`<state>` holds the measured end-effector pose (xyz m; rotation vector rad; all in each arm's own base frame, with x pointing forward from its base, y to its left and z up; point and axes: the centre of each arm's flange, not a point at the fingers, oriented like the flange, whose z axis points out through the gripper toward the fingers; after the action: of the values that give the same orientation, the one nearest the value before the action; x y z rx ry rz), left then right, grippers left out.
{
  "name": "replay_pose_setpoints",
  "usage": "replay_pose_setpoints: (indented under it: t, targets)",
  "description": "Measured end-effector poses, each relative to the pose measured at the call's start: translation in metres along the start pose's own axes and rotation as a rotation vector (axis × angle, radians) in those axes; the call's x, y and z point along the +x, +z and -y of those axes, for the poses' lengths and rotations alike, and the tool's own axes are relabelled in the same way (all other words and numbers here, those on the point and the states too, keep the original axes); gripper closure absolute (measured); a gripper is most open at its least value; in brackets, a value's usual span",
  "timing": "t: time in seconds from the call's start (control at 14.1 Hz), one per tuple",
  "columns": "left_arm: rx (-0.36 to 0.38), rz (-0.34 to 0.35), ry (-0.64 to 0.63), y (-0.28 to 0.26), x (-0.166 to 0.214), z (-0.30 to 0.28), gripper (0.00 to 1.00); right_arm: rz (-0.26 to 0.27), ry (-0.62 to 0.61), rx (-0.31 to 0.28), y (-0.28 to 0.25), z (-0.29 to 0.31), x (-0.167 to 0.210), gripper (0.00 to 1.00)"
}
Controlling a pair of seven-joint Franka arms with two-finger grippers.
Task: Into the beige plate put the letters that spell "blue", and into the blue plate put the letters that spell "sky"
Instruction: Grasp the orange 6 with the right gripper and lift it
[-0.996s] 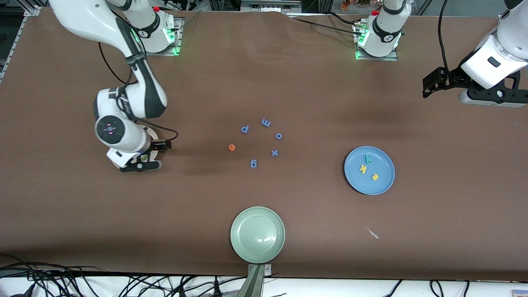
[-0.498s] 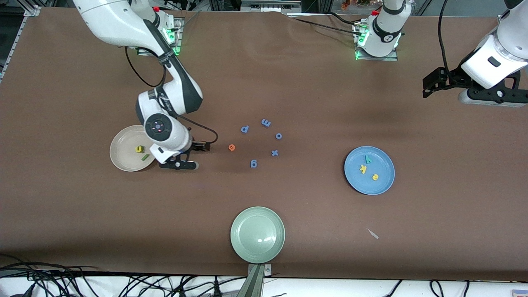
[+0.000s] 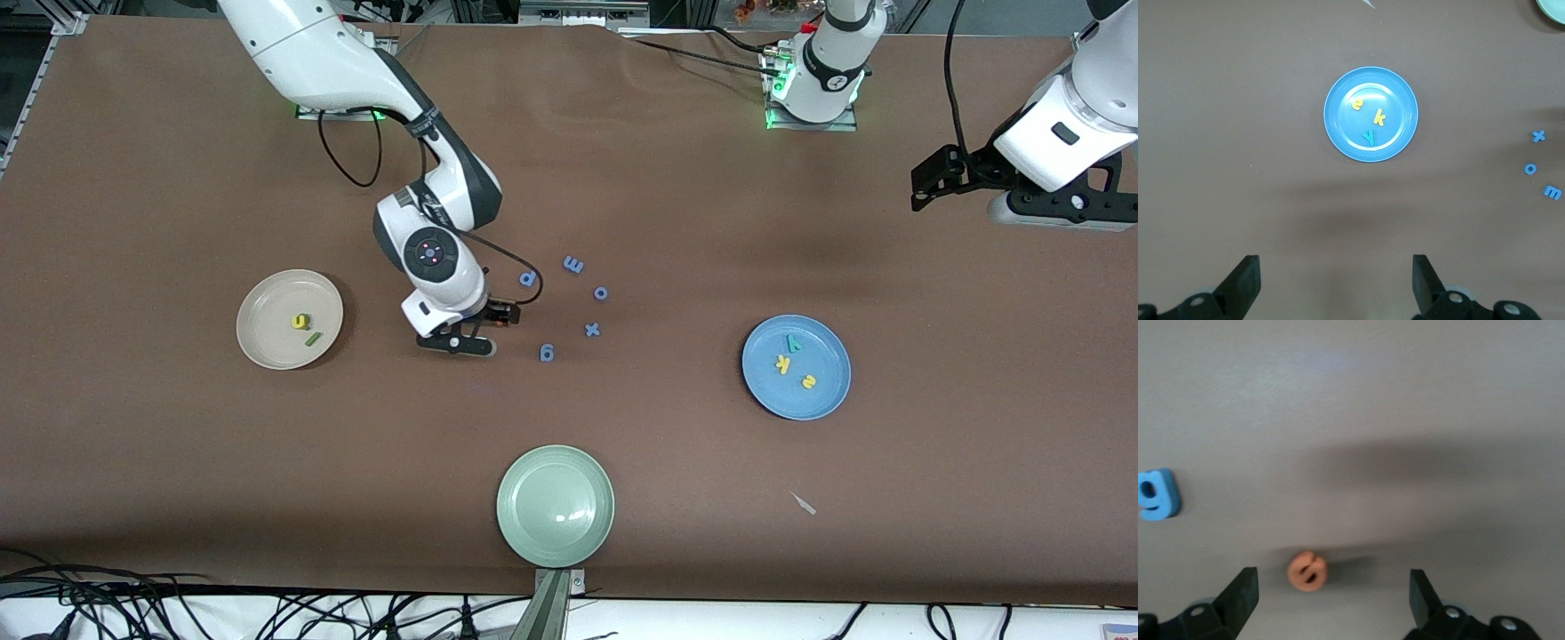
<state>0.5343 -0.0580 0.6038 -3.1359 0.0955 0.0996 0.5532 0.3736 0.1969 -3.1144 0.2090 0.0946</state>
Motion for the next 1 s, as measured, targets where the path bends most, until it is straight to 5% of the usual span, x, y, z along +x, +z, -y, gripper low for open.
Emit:
replay_pose_setpoints:
  t: [0.5,0.57,0.78,1.0]
  targets:
    - [0.000,0.003,-0.002,0.000,0.000,0.001,0.00,-0.001,0.004,0.004,0.020,0.010,-0.009,0.04]
    - [0.000,0.003,-0.002,0.000,0.000,0.001,0.00,-0.001,0.004,0.004,0.021,0.010,-0.009,0.09]
    - [0.000,0.004,-0.003,0.000,0.000,0.002,0.00,0.000,0.004,0.003,0.022,0.010,-0.009,0.44]
    - [0.000,0.004,-0.004,0.000,0.000,0.002,0.00,0.000,0.006,0.001,0.022,0.010,-0.008,0.56]
